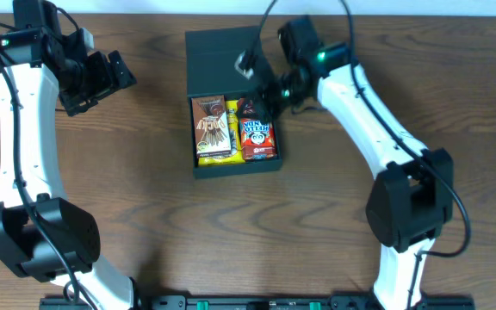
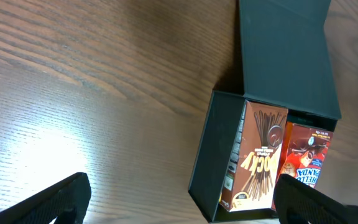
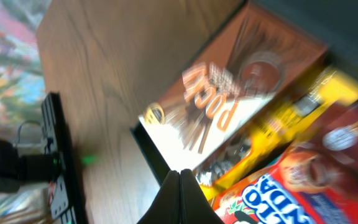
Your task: Pack container
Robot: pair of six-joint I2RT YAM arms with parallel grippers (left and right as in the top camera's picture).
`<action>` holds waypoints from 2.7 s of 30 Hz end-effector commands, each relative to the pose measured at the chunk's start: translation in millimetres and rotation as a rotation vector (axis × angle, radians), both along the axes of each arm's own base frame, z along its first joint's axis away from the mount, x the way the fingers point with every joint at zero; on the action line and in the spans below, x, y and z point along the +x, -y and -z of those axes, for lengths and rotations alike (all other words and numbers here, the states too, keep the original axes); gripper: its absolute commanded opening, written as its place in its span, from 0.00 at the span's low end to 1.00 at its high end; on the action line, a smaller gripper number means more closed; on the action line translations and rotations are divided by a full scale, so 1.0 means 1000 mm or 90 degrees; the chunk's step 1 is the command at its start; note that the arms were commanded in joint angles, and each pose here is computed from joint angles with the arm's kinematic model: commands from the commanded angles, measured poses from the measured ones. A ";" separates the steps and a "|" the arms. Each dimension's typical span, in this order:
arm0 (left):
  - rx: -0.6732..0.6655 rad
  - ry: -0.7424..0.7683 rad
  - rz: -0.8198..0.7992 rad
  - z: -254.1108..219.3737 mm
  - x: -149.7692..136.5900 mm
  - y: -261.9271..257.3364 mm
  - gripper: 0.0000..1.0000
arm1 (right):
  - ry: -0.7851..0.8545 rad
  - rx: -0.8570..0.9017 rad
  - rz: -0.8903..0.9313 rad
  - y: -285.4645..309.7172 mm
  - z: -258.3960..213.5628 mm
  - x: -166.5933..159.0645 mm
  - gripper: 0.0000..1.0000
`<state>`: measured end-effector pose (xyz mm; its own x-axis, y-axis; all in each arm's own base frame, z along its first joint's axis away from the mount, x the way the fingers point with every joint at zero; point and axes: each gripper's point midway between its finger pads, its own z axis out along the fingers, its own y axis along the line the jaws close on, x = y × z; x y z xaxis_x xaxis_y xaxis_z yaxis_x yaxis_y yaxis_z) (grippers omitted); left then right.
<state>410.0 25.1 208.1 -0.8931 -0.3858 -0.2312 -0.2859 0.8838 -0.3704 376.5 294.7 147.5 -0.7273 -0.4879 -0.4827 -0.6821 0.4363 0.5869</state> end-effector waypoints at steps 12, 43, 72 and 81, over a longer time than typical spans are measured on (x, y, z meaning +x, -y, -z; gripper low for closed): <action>0.005 -0.003 0.014 0.003 -0.001 0.001 0.95 | -0.030 -0.061 0.086 0.027 0.082 0.004 0.02; -0.165 -0.079 -0.094 0.100 0.043 0.064 0.93 | -0.024 -0.033 0.250 0.107 0.069 0.096 0.02; -0.167 -0.029 -0.143 0.122 0.080 0.052 0.93 | -0.156 -0.163 0.234 0.088 0.102 0.040 0.02; -0.202 -0.023 -0.174 0.137 0.097 0.056 0.23 | -0.077 -0.012 0.314 0.082 0.078 0.107 0.02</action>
